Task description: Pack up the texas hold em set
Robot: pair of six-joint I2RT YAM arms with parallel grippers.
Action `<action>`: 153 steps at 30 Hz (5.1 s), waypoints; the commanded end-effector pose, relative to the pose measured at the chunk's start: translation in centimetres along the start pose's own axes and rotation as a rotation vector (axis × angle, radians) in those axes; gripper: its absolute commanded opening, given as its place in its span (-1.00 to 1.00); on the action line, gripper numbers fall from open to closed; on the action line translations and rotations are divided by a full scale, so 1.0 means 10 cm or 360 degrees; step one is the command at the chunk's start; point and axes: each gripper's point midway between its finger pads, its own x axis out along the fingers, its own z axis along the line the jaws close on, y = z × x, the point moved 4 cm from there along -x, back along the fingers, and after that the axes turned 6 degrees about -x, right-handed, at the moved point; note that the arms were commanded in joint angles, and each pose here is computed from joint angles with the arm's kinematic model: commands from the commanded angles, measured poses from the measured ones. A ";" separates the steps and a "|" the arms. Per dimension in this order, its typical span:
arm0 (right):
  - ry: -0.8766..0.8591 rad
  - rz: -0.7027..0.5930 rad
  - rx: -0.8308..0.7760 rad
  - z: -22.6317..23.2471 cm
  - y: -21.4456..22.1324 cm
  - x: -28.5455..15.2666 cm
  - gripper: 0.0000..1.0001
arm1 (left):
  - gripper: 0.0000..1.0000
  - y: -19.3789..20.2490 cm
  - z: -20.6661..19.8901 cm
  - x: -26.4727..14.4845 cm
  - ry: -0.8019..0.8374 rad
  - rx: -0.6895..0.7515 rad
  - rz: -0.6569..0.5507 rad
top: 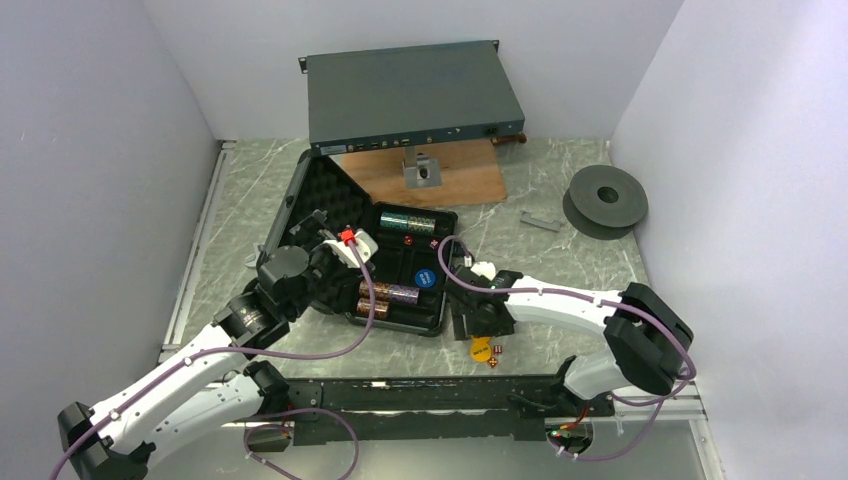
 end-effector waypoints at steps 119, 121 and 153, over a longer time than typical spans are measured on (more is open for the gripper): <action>-0.0208 -0.0590 -0.0011 0.31 -1.61 -0.77 0.56 | 0.98 -0.11 0.03 -0.01 -0.0003 -0.0060 -0.0070; -0.0202 -0.0598 0.0040 0.20 -1.47 -0.81 0.56 | 0.98 -0.10 0.00 0.02 0.0010 -0.0076 -0.0063; -0.0172 -0.0153 0.0493 -0.43 0.14 -0.41 0.24 | 0.98 -0.10 -0.13 0.05 0.0120 -0.0043 -0.0038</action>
